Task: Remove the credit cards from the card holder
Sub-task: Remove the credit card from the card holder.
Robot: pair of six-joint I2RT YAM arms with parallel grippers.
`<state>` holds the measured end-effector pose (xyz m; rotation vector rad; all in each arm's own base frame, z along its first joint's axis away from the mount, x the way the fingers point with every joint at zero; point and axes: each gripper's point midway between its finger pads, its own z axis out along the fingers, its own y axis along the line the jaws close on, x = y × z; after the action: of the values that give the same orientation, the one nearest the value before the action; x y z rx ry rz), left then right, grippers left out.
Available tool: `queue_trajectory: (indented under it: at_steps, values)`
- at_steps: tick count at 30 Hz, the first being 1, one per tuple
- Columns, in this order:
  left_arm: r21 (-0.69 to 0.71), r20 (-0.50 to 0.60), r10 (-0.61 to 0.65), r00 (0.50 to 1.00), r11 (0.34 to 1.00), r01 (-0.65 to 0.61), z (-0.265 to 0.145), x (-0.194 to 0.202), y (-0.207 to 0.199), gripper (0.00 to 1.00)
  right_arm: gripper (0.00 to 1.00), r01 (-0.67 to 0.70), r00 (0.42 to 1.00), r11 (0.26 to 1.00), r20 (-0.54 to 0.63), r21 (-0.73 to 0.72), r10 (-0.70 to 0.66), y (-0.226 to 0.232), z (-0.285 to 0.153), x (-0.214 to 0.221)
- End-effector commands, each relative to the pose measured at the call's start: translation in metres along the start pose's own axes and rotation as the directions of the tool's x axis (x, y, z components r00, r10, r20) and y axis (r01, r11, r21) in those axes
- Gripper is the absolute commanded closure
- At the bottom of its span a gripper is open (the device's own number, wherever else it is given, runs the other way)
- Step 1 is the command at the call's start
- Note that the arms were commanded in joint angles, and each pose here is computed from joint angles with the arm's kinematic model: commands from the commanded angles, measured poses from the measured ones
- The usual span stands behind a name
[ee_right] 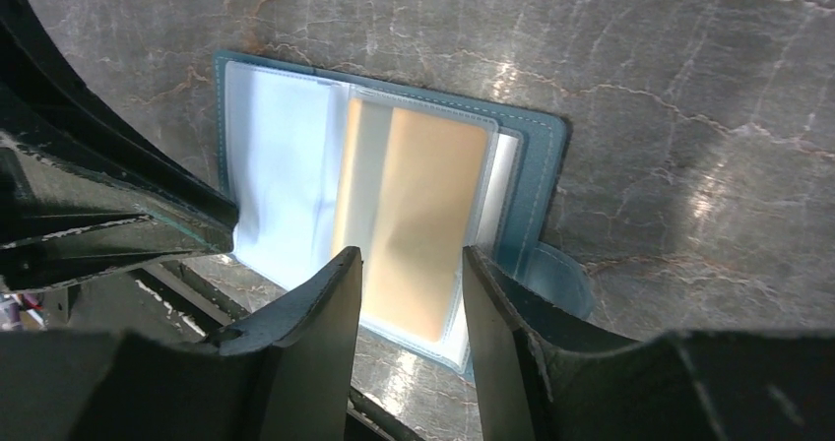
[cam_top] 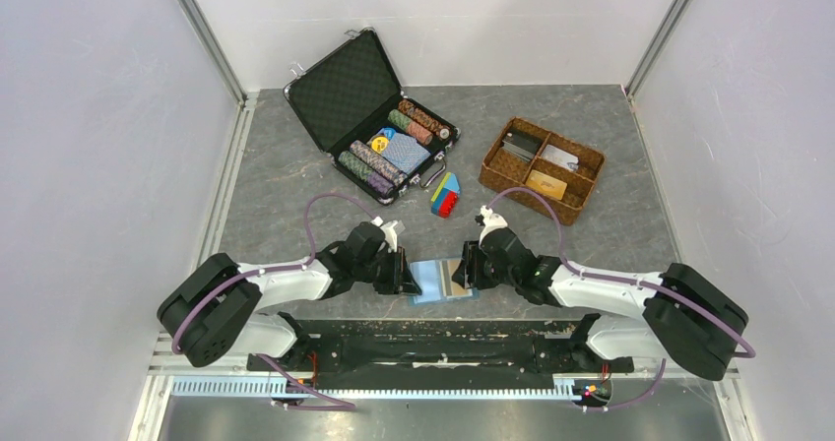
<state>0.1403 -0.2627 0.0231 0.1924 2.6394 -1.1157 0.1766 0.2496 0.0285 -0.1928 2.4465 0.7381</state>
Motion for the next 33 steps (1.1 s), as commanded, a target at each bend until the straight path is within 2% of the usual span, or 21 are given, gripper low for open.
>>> queue_trajectory:
  at_steps: [1, 6, 21, 33]
  values:
    - [-0.020, 0.011, -0.008, 1.000, 1.000, 0.008, 0.002, 0.001, 0.008, 0.73, 0.55, -0.035, 0.999, 0.996, -0.008, -0.087, 0.034, 0.017, 0.003, -0.002]
    - [-0.023, 0.005, -0.009, 1.000, 1.000, 0.010, 0.002, 0.003, 0.009, 0.73, 0.55, -0.050, 0.999, 0.991, -0.012, -0.125, 0.049, 0.024, 0.004, -0.003]
    - [-0.030, 0.009, -0.008, 1.000, 1.000, 0.009, 0.002, 0.003, 0.011, 0.71, 0.54, -0.079, 0.992, 0.949, 0.072, -0.305, 0.105, 0.058, -0.018, -0.027]
    - [-0.025, 0.017, -0.014, 1.000, 1.000, 0.015, 0.000, 0.004, 0.010, 0.69, 0.53, -0.048, 0.995, 0.997, 0.084, -0.065, 0.054, 0.005, -0.011, -0.021]
